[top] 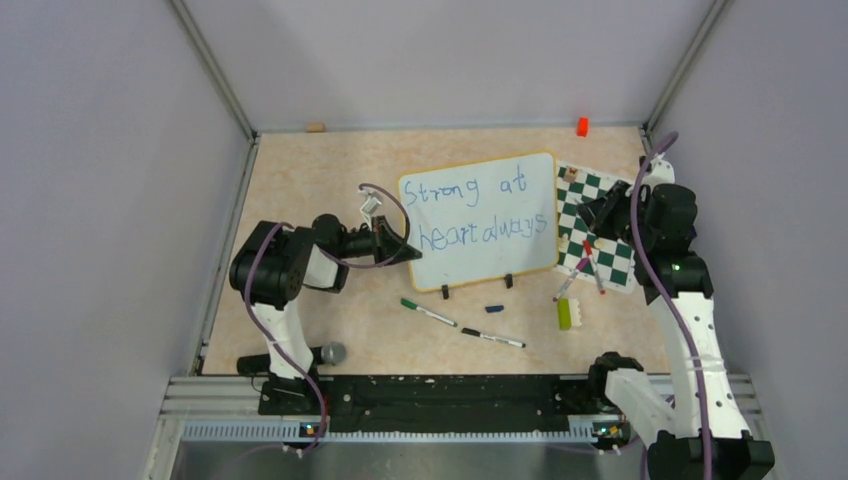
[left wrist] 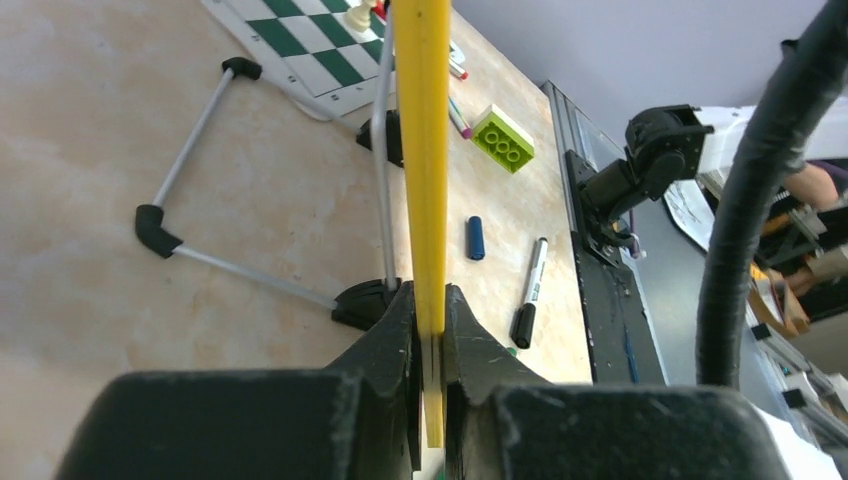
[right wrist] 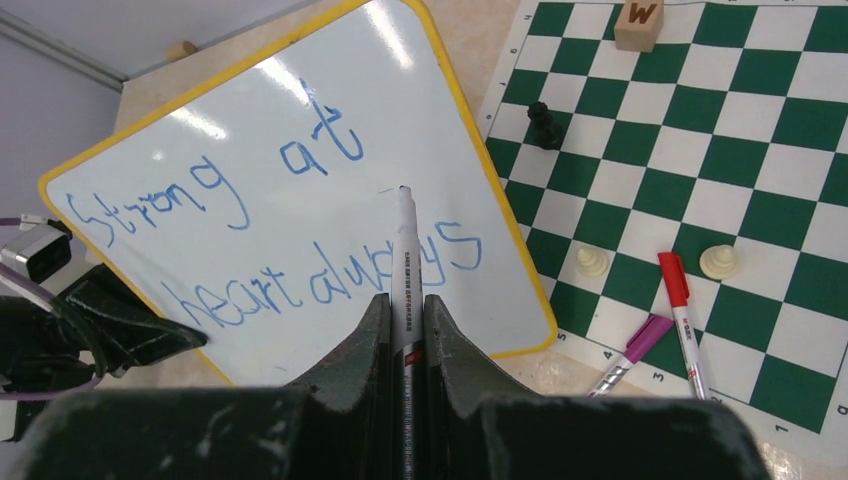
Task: Write a sentence on the whiteboard
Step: Pick up the pen cap from the center of the board.
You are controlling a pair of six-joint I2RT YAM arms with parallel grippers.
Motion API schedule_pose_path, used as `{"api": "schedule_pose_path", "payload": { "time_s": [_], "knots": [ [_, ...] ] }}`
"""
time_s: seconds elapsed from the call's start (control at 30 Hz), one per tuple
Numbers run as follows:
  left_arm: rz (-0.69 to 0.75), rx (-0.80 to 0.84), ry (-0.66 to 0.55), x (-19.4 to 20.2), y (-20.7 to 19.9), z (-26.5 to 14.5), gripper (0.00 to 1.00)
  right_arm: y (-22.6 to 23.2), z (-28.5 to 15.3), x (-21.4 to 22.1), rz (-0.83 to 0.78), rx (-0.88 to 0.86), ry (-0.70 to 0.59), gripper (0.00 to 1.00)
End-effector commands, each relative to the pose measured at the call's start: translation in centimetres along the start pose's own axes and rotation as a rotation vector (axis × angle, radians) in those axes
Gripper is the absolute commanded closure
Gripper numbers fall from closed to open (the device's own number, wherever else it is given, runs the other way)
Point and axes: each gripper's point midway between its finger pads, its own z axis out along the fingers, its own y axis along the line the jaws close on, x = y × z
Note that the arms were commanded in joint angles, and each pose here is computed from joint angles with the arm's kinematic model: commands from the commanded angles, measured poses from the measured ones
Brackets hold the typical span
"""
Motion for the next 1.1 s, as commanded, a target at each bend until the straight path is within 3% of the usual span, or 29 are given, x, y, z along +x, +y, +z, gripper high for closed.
{"api": "schedule_pose_path", "payload": {
  "time_s": [0.0,0.07,0.1,0.23,0.47,0.67,0.83,0.9,1.07],
  "knots": [
    [0.246,-0.015,-0.090,-2.1,-0.5,-0.4,1.00,0.7,-0.7,-1.0,-0.010,-0.030,-0.046,1.00],
    [0.249,-0.031,-0.097,-1.9,-0.3,-0.6,1.00,0.7,-0.8,-1.1,-0.011,-0.028,-0.051,1.00],
    [0.249,-0.032,-0.098,-2.0,-0.4,-0.6,0.94,0.7,-0.8,-1.1,-0.013,-0.027,-0.053,1.00],
    [0.223,-0.004,-0.066,-1.6,-0.6,-0.8,0.56,0.6,-0.9,-1.2,-0.017,-0.020,-0.055,1.00],
    [0.267,-0.024,-0.087,-2.0,-0.9,-1.4,0.47,0.6,-0.8,-1.3,-0.021,-0.021,-0.056,1.00],
    [0.329,-0.165,-0.166,-2.7,-1.9,-3.3,0.43,1.2,-1.3,-1.7,-0.021,-0.041,-0.069,1.00],
    [0.284,-0.352,-0.067,-0.7,-1.6,-5.1,0.07,1.6,-2.1,-1.9,-0.020,-0.053,-0.096,1.00],
    [0.211,-0.477,-0.060,0.2,-1.6,-6.3,0.08,1.8,-2.4,-1.9,-0.020,-0.060,-0.101,1.00],
    [0.286,-0.580,-0.152,-0.7,-4.4,-8.2,0.25,2.3,-2.6,-1.8,-0.017,-0.084,-0.097,1.00]
  ]
}}
